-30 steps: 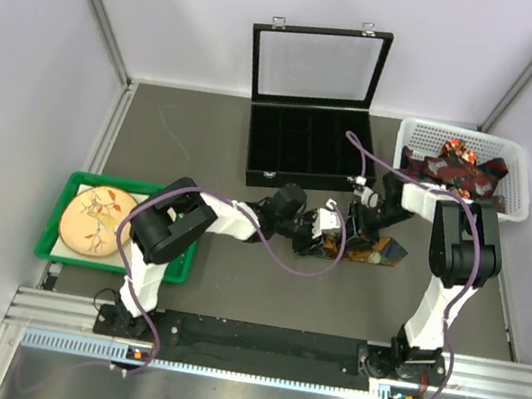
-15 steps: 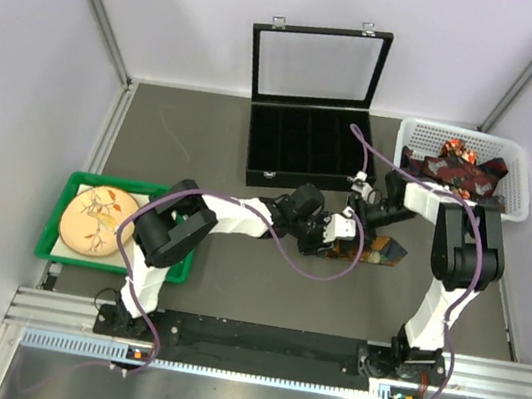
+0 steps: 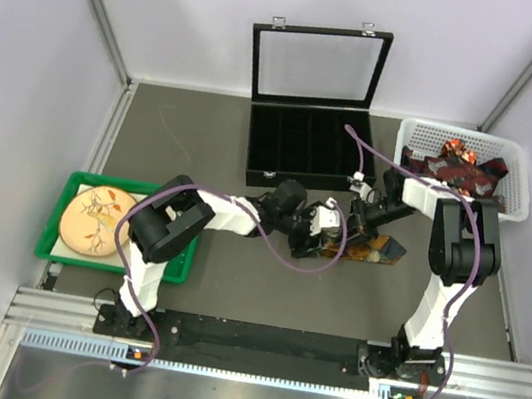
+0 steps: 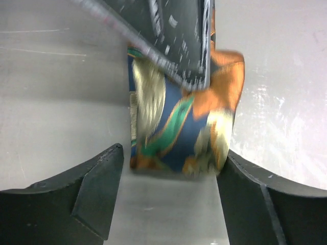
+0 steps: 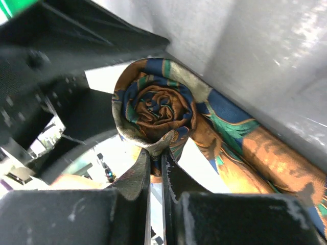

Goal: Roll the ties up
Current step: Roll the tie at the center of the board.

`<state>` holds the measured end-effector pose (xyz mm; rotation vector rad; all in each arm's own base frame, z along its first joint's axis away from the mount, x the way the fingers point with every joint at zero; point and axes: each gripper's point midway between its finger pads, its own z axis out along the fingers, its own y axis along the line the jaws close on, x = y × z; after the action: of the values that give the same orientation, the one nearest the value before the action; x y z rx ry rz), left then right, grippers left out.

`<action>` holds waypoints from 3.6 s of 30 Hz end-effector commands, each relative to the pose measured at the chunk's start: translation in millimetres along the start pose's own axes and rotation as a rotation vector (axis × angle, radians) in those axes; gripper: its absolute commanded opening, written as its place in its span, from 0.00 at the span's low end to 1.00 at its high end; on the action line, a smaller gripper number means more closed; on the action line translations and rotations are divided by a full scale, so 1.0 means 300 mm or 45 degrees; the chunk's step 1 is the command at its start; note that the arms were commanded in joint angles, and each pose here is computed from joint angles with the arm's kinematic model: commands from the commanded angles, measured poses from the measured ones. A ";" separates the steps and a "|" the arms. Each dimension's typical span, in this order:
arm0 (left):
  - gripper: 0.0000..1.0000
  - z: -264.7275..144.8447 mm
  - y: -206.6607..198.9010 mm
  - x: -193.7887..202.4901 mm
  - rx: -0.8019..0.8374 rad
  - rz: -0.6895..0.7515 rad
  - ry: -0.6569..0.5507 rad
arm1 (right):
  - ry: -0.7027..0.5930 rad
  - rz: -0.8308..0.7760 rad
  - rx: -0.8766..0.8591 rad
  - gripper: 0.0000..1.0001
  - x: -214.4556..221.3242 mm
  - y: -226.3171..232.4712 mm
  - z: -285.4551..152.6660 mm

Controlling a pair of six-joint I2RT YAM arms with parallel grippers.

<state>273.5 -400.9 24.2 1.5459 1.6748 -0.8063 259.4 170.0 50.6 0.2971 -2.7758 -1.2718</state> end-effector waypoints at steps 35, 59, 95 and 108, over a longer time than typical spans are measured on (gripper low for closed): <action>0.21 0.000 -0.099 0.139 0.089 -0.092 0.189 | -0.103 -0.095 0.213 0.19 -0.088 -0.064 -0.081; 0.40 -0.042 -0.063 0.205 0.009 -0.079 0.510 | -0.042 0.041 -0.018 0.00 -0.029 0.020 0.069; 0.62 0.102 -0.041 -0.141 0.168 0.110 -0.398 | -0.022 0.108 0.386 0.00 -0.034 -0.211 0.002; 0.18 0.054 -0.052 0.141 0.085 -0.101 0.191 | -0.135 0.041 0.155 0.35 -0.075 -0.092 -0.134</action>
<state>269.5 -444.2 33.0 1.5141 1.5247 -1.0002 261.7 133.5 26.0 0.1204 -2.8507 -0.9564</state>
